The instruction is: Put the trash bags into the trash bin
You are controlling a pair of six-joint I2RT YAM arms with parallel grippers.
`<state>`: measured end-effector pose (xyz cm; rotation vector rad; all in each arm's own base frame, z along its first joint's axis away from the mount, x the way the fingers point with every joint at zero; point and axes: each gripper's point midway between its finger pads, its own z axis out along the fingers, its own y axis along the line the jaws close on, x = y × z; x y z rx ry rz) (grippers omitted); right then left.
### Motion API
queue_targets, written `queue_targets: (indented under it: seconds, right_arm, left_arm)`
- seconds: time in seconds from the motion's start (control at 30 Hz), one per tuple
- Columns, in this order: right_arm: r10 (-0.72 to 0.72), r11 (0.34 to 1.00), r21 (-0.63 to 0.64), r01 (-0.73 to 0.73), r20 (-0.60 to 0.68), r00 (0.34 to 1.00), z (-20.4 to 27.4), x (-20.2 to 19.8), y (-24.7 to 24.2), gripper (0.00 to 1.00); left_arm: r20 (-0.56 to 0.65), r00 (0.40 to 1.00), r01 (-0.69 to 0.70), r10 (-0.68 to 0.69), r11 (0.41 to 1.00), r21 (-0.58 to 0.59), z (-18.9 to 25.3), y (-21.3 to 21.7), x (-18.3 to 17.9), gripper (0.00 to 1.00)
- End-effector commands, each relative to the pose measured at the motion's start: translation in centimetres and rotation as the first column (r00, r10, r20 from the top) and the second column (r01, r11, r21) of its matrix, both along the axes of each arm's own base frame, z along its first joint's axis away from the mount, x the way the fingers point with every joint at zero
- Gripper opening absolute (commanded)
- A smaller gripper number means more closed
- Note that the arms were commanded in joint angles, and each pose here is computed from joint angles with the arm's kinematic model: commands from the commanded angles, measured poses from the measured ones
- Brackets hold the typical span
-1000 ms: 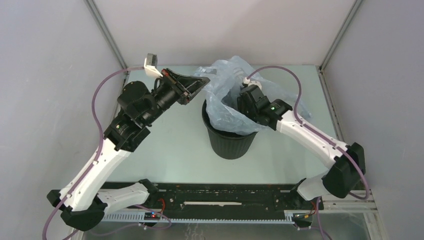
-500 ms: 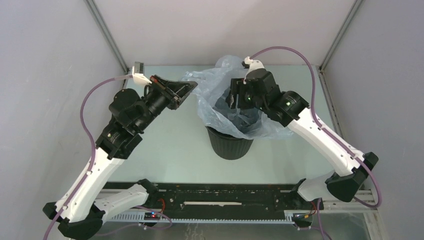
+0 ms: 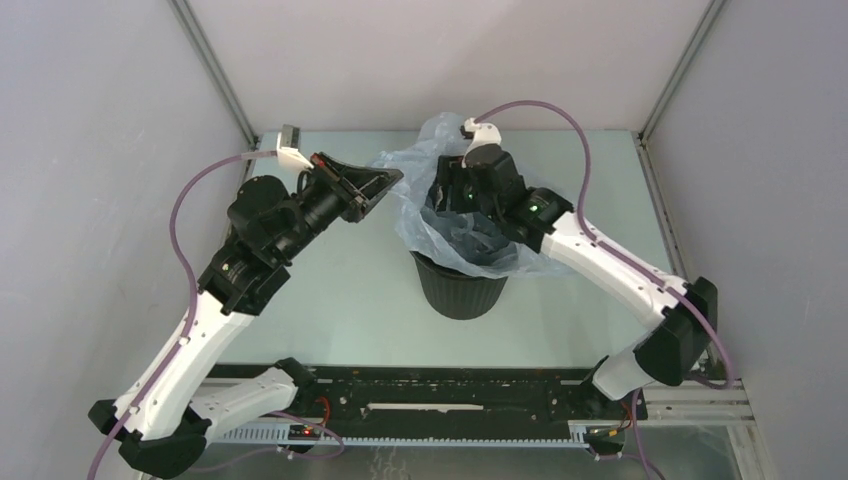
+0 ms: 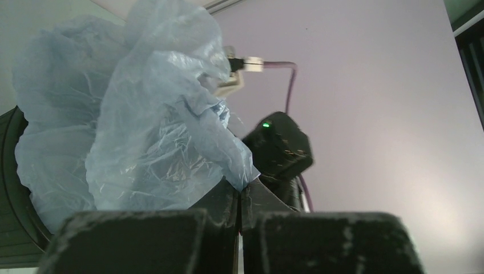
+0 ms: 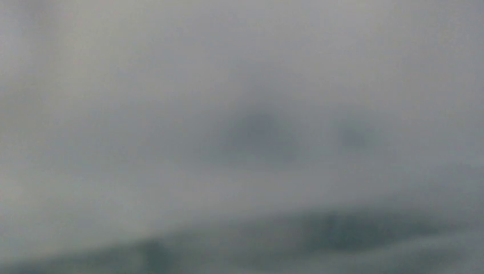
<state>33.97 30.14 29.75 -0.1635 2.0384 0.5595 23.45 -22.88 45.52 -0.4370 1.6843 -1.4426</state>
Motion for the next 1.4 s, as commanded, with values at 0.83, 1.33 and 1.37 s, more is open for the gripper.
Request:
queue_targets:
  seconds: [0.83,1.33,1.37]
  right_arm:
    - [0.122,0.972,-0.155,-0.177,-0.311,0.942,-10.9,-4.0,-1.3,0.66]
    - [0.184,0.983,0.049,-0.177,-0.24,0.953,1.1,-6.2,-0.8,0.75]
    - [0.184,0.983,0.051,-0.177,-0.25,0.951,1.0,-6.4,-0.7,0.75]
  left_arm:
    - [0.095,0.992,-0.107,0.082,0.945,0.309,-3.8,3.2,5.7,0.0]
    - [0.112,0.991,0.046,-0.07,0.979,0.2,-4.8,1.4,2.4,0.0]
    - [0.109,0.991,0.05,-0.072,0.98,0.194,-4.7,1.4,2.4,0.0]
